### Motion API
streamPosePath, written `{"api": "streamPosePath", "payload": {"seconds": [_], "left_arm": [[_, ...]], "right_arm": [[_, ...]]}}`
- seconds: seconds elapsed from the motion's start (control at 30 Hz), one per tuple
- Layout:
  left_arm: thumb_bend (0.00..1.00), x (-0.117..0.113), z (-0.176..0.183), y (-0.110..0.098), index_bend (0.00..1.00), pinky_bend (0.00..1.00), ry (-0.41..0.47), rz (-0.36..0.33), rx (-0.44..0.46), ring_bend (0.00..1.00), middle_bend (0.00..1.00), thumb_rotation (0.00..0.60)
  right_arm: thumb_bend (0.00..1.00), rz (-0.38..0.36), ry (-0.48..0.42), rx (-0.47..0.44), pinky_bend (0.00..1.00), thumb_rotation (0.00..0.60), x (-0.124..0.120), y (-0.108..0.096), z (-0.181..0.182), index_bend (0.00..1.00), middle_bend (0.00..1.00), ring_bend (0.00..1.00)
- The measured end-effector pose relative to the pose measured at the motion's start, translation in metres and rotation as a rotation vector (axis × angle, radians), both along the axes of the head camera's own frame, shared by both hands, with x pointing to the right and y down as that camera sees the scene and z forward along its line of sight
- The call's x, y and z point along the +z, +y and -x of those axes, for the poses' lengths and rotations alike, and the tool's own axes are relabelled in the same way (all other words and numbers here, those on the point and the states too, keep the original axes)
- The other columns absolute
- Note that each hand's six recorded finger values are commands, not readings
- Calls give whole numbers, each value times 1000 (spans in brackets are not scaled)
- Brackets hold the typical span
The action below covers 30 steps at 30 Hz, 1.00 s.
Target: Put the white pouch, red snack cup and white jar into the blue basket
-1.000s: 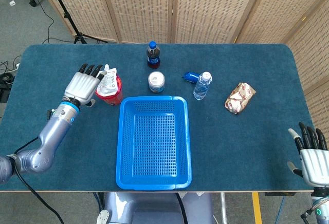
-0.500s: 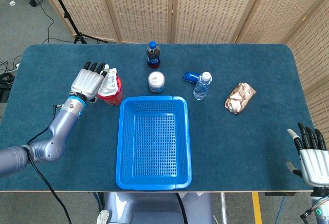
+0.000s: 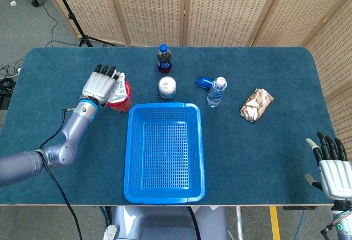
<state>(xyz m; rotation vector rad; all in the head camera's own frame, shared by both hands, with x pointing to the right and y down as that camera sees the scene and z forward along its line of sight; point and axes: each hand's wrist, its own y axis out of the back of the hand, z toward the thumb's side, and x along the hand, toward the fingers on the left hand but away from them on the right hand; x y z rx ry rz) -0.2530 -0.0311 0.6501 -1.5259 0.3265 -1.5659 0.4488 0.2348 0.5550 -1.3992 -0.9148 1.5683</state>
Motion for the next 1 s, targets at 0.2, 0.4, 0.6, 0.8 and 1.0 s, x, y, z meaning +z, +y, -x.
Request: {"api": "streamPosePath", "payload": {"seconds": [0.2,0.4,0.6,0.8,1.0], "left_arm": [[240,6,-4,1,21,0,-12,10,9,0,0,600],[267,11,-4,3,121,0,-28,13,12,0,0,600],[306,11,0,3,260,32,-43,1,7,0,0,600],[341,11,1,4,375,93,-44,-4,9,60,64,600],[367,11,0,4,470,153,-40,-21,17,135,164,600]], "right_arm": [[156,5,-4,3,0,600,0,0,0,142,0,0],[156,4,-9,4,0,600,0,1,0,142,0,0],[156,7,-13,4,0,600,0,1,0,142,0,0],[156,9,-14,2,0,600,1,1,1,142,0,0],[156,10,-14,1,0,600,1,1,1,142,0,0]]}}
